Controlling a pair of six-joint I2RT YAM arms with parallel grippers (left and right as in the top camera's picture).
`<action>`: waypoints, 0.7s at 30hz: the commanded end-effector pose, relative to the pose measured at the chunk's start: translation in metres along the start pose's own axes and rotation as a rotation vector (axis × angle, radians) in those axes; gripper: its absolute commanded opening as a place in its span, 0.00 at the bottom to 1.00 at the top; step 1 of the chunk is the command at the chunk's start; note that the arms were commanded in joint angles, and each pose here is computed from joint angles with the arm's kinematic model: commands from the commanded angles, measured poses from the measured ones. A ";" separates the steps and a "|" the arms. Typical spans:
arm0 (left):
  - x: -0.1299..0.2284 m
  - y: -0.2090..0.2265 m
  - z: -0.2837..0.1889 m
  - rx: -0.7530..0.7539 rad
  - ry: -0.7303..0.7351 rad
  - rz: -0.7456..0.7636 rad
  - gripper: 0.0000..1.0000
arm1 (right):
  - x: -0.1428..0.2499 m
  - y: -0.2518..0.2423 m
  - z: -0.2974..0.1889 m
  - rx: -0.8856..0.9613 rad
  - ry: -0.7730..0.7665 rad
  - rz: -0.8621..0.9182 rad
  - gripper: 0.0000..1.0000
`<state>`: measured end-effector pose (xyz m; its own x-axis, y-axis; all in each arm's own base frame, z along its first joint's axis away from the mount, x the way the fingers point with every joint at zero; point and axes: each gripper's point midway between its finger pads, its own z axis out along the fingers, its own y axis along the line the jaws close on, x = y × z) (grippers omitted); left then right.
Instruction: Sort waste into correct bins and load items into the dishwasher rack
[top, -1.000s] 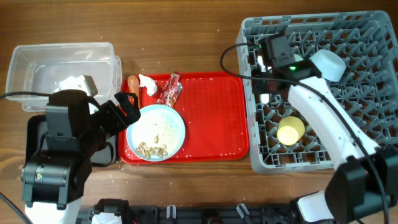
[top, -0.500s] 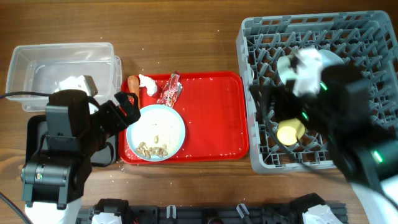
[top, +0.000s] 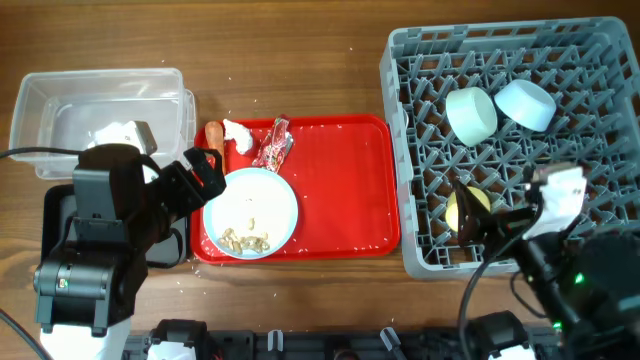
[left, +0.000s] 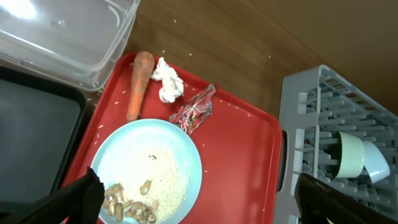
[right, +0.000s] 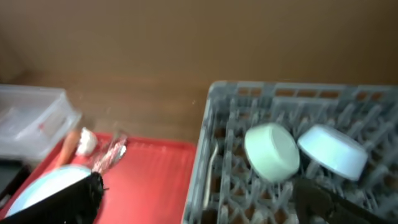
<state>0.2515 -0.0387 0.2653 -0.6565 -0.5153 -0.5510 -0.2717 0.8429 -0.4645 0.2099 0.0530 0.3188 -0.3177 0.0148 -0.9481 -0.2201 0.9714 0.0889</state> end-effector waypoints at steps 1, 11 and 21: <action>-0.005 -0.001 -0.003 -0.003 -0.023 -0.010 1.00 | 0.044 -0.020 0.010 0.073 -0.028 0.047 1.00; -0.005 -0.001 -0.003 -0.003 -0.023 -0.010 1.00 | 0.128 -0.036 0.051 0.079 -0.146 0.076 1.00; -0.005 -0.001 -0.003 -0.003 -0.023 -0.010 1.00 | 0.123 -0.036 0.070 0.043 -0.321 0.106 1.00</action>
<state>0.2517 -0.0386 0.2655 -0.6557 -0.5154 -0.5518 -0.2714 0.8429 -0.4647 0.2418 0.0353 0.1766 -0.0686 0.1606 -0.9846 -0.1425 0.9753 0.1690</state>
